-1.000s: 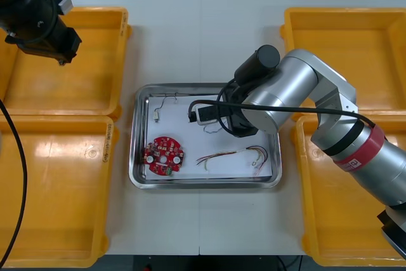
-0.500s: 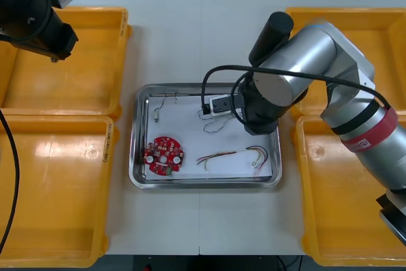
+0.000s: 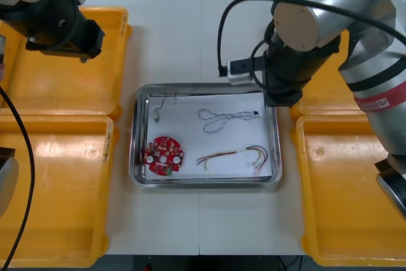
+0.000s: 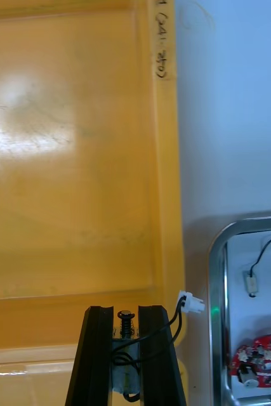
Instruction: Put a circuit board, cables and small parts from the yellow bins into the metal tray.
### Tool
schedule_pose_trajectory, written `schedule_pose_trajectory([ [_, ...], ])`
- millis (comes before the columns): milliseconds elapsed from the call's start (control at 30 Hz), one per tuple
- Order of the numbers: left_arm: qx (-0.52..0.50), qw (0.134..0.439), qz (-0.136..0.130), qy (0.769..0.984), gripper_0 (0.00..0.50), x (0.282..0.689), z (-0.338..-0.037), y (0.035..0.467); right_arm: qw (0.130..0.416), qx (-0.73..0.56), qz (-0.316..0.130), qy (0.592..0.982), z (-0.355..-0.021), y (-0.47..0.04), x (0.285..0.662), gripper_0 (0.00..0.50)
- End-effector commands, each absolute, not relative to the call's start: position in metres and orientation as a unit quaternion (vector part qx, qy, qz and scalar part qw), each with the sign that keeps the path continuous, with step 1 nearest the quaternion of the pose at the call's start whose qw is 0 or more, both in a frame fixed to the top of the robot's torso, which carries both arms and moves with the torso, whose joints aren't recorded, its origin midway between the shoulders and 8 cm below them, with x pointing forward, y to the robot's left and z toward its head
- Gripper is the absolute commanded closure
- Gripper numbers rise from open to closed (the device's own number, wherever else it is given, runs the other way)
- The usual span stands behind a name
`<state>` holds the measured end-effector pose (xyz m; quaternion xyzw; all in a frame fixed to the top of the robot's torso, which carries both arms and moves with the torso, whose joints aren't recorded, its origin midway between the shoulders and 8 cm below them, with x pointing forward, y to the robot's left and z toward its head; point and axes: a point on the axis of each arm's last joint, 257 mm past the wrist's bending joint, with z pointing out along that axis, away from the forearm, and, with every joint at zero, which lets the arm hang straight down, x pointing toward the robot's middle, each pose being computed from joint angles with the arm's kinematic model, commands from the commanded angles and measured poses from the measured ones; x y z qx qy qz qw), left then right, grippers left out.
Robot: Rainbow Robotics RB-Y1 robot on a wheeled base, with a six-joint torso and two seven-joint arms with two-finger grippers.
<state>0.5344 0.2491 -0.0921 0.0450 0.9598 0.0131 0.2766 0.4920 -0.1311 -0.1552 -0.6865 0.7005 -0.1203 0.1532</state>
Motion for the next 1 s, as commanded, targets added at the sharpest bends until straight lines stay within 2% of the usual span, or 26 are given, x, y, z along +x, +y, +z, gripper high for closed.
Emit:
schedule_pose_trajectory([
  [33,0.053,0.277,-0.001,0.959,0.500,0.525,-0.099,0.209,0.221,-0.628,-0.140,0.733,-0.088,-0.131,0.518,0.000],
  [233,0.054,0.267,-0.001,0.962,0.500,0.518,-0.112,0.182,0.262,-0.554,-0.133,0.779,-0.056,-0.150,0.532,0.000],
  [367,0.052,0.256,-0.002,0.965,0.500,0.512,-0.124,0.164,0.274,-0.499,-0.130,0.812,-0.043,-0.177,0.537,0.000],
  [567,0.052,0.250,-0.008,0.967,0.500,0.505,-0.138,0.138,0.283,-0.428,-0.114,0.851,-0.034,-0.210,0.537,0.000],
  [767,0.051,0.256,-0.022,0.965,0.500,0.503,-0.150,0.109,0.293,-0.322,-0.061,0.898,-0.033,-0.252,0.529,0.000],
  [1000,0.062,0.256,-0.021,0.964,0.500,0.502,-0.162,0.096,0.288,-0.252,-0.045,0.923,-0.036,-0.303,0.513,0.000],
])
